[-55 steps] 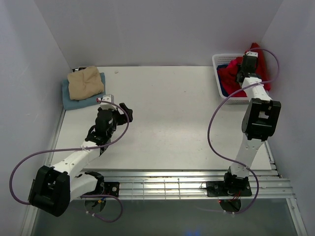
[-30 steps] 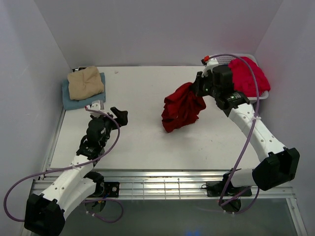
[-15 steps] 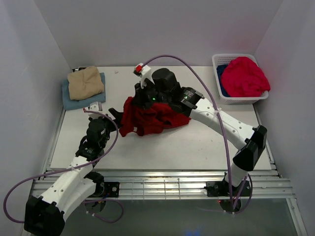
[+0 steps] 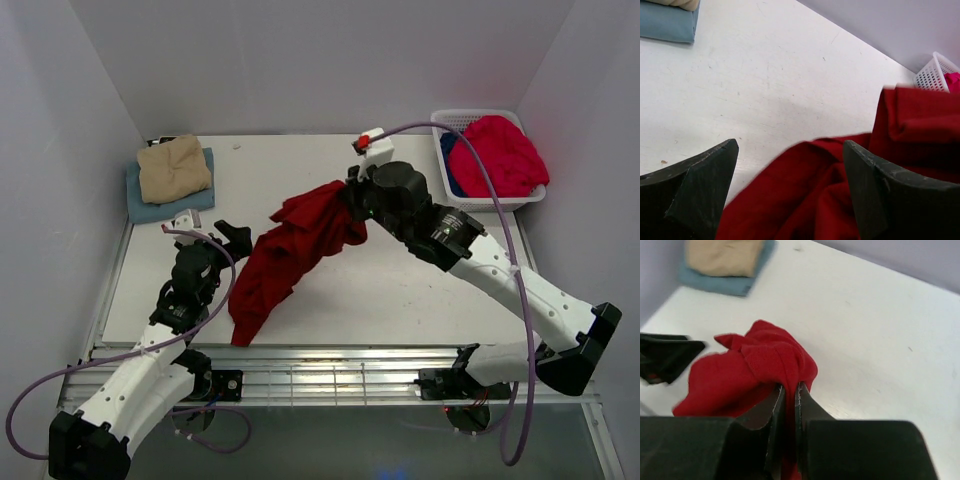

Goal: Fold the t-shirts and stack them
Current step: Move the tshirt to the center of the board, then flatten out the tshirt

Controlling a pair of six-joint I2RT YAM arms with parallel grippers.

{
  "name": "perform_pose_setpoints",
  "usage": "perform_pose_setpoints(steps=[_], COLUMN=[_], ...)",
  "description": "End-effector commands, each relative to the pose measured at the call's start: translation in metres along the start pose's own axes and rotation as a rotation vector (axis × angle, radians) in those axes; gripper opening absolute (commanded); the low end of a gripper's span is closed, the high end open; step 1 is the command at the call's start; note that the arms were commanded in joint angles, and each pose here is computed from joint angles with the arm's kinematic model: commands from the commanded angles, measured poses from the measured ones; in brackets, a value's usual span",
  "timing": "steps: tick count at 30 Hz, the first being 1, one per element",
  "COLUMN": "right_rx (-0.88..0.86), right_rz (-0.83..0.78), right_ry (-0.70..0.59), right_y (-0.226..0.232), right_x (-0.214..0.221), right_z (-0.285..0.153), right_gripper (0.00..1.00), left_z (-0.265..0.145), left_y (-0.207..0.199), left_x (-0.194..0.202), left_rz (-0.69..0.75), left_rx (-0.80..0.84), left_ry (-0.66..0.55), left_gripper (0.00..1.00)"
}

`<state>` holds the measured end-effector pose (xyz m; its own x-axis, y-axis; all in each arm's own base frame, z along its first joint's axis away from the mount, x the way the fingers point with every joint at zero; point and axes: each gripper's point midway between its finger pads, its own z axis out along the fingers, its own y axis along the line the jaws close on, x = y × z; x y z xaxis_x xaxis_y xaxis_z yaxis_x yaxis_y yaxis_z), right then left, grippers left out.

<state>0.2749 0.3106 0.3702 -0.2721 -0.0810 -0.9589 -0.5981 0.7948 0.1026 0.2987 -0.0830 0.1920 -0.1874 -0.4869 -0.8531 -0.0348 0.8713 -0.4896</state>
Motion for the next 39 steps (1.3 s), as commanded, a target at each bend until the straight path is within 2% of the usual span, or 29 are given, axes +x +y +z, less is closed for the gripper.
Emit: perform_pose_setpoints(steps=[1,4,7,8,11,13,16,17,18,20,21,25,28,33,39], right_rx=[0.429,0.636,0.795,0.828,0.873,0.799,0.581,0.514,0.412,0.327,0.267,0.218,0.179,0.106,0.106], right_rz=[0.085,0.113,0.136,0.152,0.115,0.092,0.068,0.083,0.07,0.069,0.07,0.026,0.029,0.05,0.074], right_ry=[0.07,0.197,0.289,0.302,0.361,0.405,0.381,0.328,0.344,0.322,0.311,0.35,0.401,0.45,0.508], right_y=[-0.099,-0.151,-0.179,-0.183,-0.189,-0.18,-0.149,-0.14,-0.126,-0.113,-0.104,-0.099,-0.091,-0.078,-0.077], right_x=[0.07,0.139,0.188,0.197,0.212,0.215,0.209,0.2,0.208,0.208,0.21,0.228,0.243,0.267,0.289], right_z=[-0.008,-0.035,-0.061,-0.065,-0.07,-0.06,-0.032,-0.019,-0.013,-0.004,0.003,0.024,0.039,0.058,0.055], right_gripper=[0.08,0.08,0.08,0.17,0.54,0.57,0.61,0.66,0.7,0.8,0.8,0.8,0.75,0.6,0.55], left_z=[-0.001,0.002,0.004,0.004,0.004,0.003,0.002,0.0,0.0,-0.003,-0.004,-0.009,-0.012,-0.016,-0.021], left_y=[-0.004,-0.006,-0.008,-0.009,-0.011,-0.01,-0.01,-0.011,-0.01,-0.012,-0.007,0.005,0.015,0.02,0.027], left_x=[-0.005,0.002,0.008,0.01,0.015,0.021,0.041,0.051,0.061,0.076,0.088,0.108,0.117,0.126,0.13], left_rz=[-0.005,0.005,0.008,0.011,0.019,0.027,0.044,0.058,0.069,0.088,0.1,0.115,0.112,0.106,0.114], left_rx=[0.009,0.024,0.04,0.046,0.065,0.068,0.068,0.077,0.075,0.093,0.091,0.08,0.044,0.028,0.0], left_ry=[-0.01,0.018,0.041,0.046,0.068,0.089,0.155,0.185,0.215,0.257,0.285,0.325,0.349,0.379,0.4], left_gripper=[0.95,0.95,0.95,0.95,0.94,0.94,0.94,0.94,0.95,0.95,0.94,0.91,0.91,0.91,0.91])
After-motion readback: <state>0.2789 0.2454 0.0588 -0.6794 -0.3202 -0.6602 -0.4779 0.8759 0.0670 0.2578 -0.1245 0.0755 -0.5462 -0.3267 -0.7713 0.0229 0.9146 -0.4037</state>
